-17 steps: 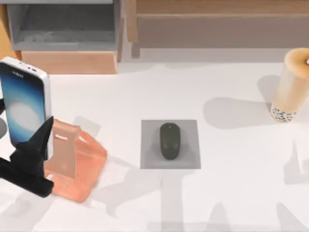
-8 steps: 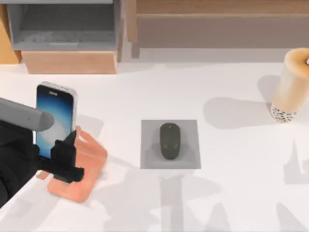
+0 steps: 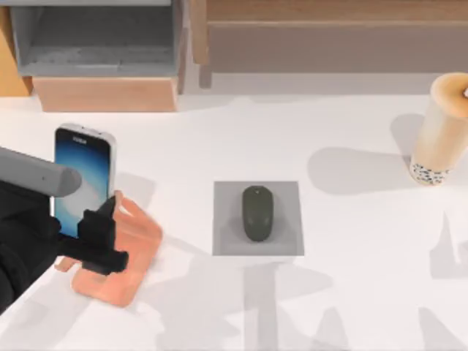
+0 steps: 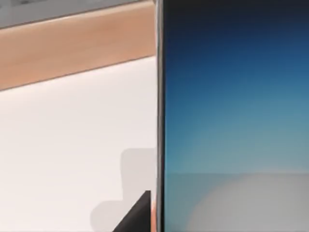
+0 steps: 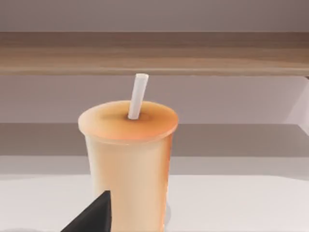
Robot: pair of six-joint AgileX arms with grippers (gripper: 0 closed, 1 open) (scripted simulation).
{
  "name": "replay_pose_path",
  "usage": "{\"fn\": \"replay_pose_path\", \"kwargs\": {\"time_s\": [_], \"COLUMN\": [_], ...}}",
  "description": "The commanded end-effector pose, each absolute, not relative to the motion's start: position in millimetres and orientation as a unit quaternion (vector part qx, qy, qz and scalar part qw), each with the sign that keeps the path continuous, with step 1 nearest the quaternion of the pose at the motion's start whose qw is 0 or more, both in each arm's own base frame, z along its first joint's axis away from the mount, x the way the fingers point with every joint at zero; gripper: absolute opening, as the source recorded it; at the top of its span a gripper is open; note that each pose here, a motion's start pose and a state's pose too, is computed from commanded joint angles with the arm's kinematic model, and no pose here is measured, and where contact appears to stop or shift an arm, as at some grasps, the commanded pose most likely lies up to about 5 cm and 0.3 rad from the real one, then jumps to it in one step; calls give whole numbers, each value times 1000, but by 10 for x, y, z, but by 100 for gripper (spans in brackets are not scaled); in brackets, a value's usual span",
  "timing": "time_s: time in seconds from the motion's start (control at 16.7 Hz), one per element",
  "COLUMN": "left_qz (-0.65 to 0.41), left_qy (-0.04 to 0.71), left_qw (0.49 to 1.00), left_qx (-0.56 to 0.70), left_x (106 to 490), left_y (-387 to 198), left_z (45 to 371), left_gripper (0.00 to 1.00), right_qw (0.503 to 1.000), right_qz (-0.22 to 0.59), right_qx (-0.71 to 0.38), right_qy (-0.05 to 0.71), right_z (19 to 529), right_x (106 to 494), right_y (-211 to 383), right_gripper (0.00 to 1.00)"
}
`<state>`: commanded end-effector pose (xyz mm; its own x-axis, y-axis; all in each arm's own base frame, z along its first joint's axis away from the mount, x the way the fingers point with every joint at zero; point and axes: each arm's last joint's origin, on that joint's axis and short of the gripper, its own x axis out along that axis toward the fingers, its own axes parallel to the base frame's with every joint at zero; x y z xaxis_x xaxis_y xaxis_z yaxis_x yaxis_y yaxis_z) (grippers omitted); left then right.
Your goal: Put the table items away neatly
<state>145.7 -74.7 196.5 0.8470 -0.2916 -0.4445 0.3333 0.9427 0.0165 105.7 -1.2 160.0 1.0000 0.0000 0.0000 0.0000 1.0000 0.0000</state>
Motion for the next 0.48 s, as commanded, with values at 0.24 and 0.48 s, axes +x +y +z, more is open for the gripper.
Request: {"fn": "replay_pose_path", "kwargs": {"time_s": [0.24, 0.48], "left_qz": [-163, -163], "left_qy": [224, 224], "left_qw": [960, 960], "left_qx": [47, 47], "left_x": [1457, 1457], "left_y": [-747, -747], "left_z": [1965, 1965], "left_gripper": [53, 83], "right_qw": [1000, 1000], "right_qz": [0, 0], "right_qx": [0, 0], "right_qy": [0, 0], "right_z": [1600, 1600], "right_x": [1057, 1057], "right_y": [-12, -12], "right_gripper": [100, 100]}}
